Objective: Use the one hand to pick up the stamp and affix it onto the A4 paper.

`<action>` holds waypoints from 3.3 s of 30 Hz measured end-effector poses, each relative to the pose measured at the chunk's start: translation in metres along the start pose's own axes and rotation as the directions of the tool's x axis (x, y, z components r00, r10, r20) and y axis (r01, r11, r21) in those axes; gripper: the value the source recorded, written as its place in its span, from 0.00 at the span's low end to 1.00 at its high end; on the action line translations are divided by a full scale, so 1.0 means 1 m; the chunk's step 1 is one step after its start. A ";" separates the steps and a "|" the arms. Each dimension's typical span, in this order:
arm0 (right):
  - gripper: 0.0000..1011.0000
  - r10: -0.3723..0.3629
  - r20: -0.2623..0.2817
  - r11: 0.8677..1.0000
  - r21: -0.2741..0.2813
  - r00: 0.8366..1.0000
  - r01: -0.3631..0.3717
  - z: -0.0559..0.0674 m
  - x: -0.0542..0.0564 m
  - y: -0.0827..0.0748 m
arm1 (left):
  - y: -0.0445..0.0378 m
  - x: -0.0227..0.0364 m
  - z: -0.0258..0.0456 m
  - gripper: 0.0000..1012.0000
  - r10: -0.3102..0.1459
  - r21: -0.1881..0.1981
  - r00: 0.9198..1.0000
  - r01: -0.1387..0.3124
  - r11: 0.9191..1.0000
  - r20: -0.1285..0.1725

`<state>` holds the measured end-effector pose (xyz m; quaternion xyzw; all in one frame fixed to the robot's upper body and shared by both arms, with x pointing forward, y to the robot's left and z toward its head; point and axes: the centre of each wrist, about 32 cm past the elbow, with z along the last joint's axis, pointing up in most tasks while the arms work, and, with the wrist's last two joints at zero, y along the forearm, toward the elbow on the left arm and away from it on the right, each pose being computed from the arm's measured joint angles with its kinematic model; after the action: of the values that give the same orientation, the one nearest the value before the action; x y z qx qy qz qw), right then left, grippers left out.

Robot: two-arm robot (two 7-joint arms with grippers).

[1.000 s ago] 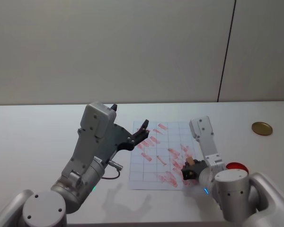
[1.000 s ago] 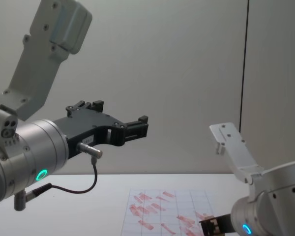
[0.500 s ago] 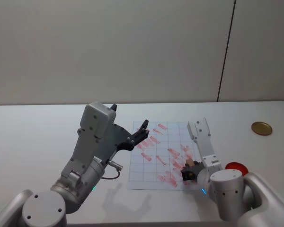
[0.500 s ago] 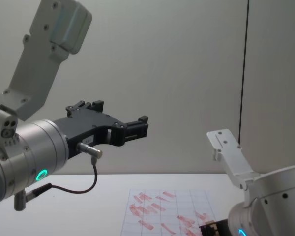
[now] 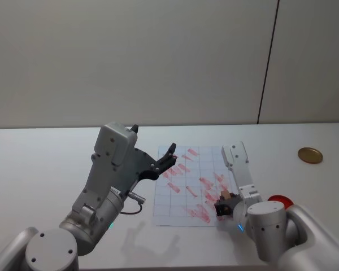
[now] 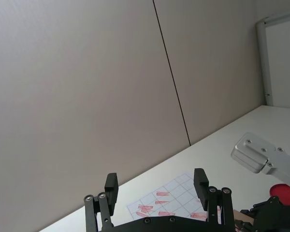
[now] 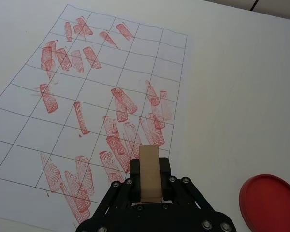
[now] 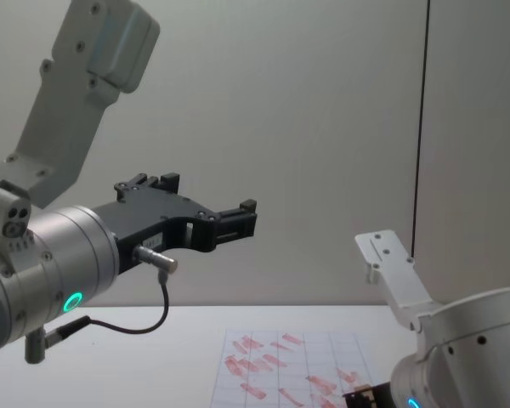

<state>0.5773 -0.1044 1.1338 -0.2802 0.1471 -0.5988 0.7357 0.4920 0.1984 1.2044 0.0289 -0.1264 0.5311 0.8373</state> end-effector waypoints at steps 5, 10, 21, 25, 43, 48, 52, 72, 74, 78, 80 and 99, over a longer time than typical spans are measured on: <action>0.22 0.003 -0.006 1.000 -0.015 1.000 -0.003 0.000 0.000 0.004 | 0.0000 0.0000 0.0000 0.98 0.000 0.000 1.000 0.000 1.000 0.000; 0.21 0.007 -0.015 1.000 -0.024 1.000 -0.007 -0.001 0.000 0.005 | 0.0000 0.0000 0.0000 0.98 0.000 0.000 1.000 0.000 1.000 0.000; 0.22 0.016 -0.040 0.999 -0.038 0.999 -0.017 -0.007 0.000 0.008 | 0.0000 0.0000 0.0000 0.98 0.000 0.000 1.000 0.000 1.000 0.000; 0.22 0.017 -0.050 0.999 -0.044 0.999 -0.020 -0.010 0.001 0.009 | 0.0000 0.0000 0.0000 0.98 0.000 0.000 1.000 0.000 1.000 0.000; 0.22 0.021 -0.084 0.999 -0.046 0.996 -0.025 -0.017 0.005 0.010 | 0.0000 0.0000 0.0000 0.98 0.000 0.000 1.000 0.000 1.000 0.000; 0.22 0.026 -0.089 1.000 -0.013 0.996 -0.027 -0.014 0.006 0.005 | 0.0000 0.0000 0.0000 0.98 0.000 0.000 1.000 0.000 1.000 0.000; 0.22 0.031 -0.092 0.999 0.018 0.995 -0.030 -0.011 0.007 0.000 | 0.0000 0.0000 0.0000 0.98 0.000 0.000 1.000 0.000 1.000 0.000; 0.22 0.062 -0.114 0.972 0.233 0.992 -0.034 0.037 0.012 -0.038 | 0.0000 0.0000 0.0000 0.98 0.000 0.000 1.000 0.000 1.000 0.000; 0.22 0.054 -0.118 0.971 0.236 0.992 -0.024 0.040 0.013 -0.041 | 0.0000 0.0000 0.0000 0.98 0.000 0.000 1.000 0.000 1.000 0.000; 0.22 0.036 -0.122 0.972 0.233 0.992 -0.007 0.043 0.017 -0.046 | 0.0000 0.0000 0.0000 0.98 0.000 0.000 1.000 0.000 1.000 0.000; 0.22 0.020 -0.125 0.974 0.226 0.992 0.009 0.045 0.019 -0.048 | 0.0000 0.0000 0.0000 0.98 0.000 0.000 1.000 0.000 1.000 0.000; 0.22 -0.150 -0.146 0.984 0.074 0.978 0.163 0.036 0.054 -0.050 | 0.0000 0.0000 0.0000 0.98 0.000 0.000 1.000 0.000 1.000 0.000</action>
<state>0.5704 -0.1540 1.1988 -0.2163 0.1500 -0.6788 0.6855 0.4920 0.1984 1.2044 0.0289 -0.1264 0.5311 0.8374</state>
